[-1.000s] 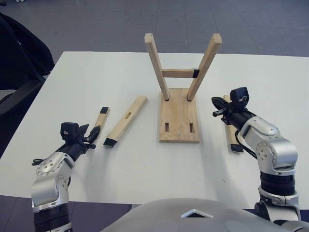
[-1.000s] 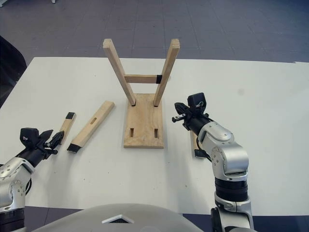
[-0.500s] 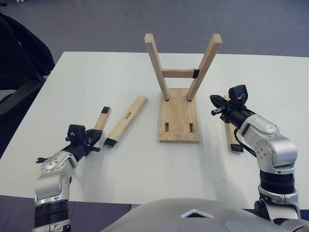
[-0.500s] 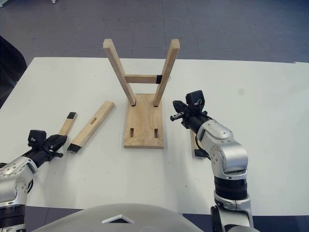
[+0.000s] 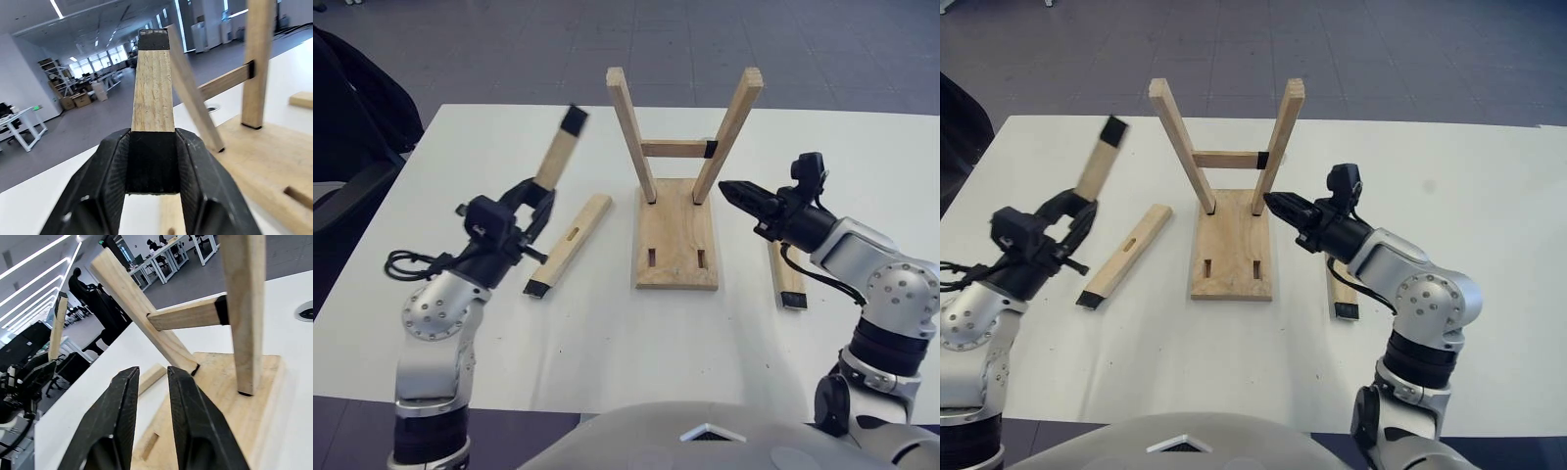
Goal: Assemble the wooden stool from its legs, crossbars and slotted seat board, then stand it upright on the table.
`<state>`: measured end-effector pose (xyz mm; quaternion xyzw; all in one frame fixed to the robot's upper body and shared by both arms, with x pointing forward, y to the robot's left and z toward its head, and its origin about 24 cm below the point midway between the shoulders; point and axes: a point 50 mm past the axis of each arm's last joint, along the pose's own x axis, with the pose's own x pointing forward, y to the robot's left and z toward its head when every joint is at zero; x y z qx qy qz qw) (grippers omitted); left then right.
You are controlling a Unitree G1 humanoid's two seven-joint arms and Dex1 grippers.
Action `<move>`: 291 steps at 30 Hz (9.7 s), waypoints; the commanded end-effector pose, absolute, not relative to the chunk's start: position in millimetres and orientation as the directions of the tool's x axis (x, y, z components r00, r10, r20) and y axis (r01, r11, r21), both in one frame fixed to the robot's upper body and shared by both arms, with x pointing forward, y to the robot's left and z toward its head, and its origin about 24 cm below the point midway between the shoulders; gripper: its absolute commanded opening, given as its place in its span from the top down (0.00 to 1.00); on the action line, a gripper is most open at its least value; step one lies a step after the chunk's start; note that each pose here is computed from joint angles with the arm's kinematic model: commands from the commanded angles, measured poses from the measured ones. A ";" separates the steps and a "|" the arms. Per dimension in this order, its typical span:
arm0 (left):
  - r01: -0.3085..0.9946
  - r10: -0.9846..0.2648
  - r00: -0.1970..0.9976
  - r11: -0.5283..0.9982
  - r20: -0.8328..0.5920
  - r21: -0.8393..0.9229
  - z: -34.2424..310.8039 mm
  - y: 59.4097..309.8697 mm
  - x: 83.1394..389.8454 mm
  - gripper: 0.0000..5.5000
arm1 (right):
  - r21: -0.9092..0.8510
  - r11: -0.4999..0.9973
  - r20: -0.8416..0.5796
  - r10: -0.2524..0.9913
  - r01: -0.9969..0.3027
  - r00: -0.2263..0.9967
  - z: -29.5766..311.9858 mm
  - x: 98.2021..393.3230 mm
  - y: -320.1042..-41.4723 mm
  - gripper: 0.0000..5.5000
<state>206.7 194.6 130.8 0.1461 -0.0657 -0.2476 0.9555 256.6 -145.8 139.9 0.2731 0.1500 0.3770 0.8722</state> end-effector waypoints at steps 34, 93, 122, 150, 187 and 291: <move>0.622 -0.669 0.736 0.727 0.101 0.291 131.7 148.7 231.0 0.76 | 0.730 0.249 0.219 0.797 -0.637 0.563 170.8 297.6 -93.1 0.88; 0.449 -0.457 0.885 0.786 -0.092 0.425 74.4 175.5 222.0 0.51 | 0.164 0.984 -0.220 -0.038 0.075 0.975 107.3 221.5 -215.6 0.92; 0.450 -0.455 0.886 0.796 -0.092 0.404 74.0 172.9 223.8 0.51 | 0.097 0.983 -0.392 0.183 -0.157 0.902 70.4 208.6 -194.6 0.92; 0.440 -0.440 0.893 0.810 -0.096 0.388 71.1 175.7 223.2 0.51 | 0.135 0.980 0.038 0.140 -0.144 0.989 180.7 265.1 -182.9 0.46; 0.459 -0.448 0.886 0.809 -0.120 0.366 64.2 173.4 222.4 0.51 | 0.272 0.950 -0.089 0.184 -0.154 0.979 164.2 288.1 -172.9 0.46; 0.714 -0.859 0.356 -0.004 0.368 -0.700 209.9 136.1 231.0 0.29 | 0.403 0.007 0.283 0.950 -0.915 0.132 206.6 242.6 -120.4 0.63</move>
